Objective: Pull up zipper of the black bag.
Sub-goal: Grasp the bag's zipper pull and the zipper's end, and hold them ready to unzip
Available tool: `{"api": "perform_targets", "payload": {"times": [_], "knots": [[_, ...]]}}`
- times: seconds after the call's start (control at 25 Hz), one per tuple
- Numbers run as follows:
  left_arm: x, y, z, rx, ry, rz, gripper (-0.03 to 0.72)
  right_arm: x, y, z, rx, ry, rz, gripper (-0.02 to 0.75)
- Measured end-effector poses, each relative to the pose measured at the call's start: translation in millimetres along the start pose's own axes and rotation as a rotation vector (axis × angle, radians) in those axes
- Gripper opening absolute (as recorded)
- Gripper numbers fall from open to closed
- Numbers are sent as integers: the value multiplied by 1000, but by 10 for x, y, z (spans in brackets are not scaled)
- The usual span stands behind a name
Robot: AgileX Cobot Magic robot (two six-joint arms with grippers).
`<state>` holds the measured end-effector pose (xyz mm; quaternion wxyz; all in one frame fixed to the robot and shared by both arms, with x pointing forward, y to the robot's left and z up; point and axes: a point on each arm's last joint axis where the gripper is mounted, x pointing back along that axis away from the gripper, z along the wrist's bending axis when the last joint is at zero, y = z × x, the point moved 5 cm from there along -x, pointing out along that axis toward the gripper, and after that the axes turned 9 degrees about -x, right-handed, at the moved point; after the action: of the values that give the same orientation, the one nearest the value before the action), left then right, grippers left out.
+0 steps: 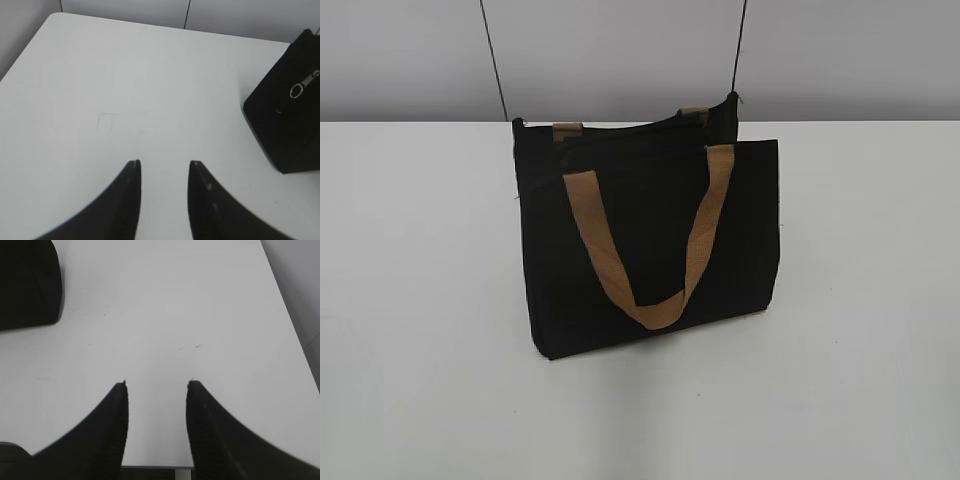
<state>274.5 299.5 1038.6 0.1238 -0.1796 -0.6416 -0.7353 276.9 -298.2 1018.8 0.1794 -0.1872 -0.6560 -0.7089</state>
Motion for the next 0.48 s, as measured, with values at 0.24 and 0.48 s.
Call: {"api": "perform_targets", "payload": {"times": [0.24, 0.48], "knots": [[0, 0, 0, 0, 0, 0, 244, 0, 0, 0, 0, 0, 0, 308], [0, 0, 0, 0, 0, 0, 244, 0, 0, 0, 0, 0, 0, 308]]}}
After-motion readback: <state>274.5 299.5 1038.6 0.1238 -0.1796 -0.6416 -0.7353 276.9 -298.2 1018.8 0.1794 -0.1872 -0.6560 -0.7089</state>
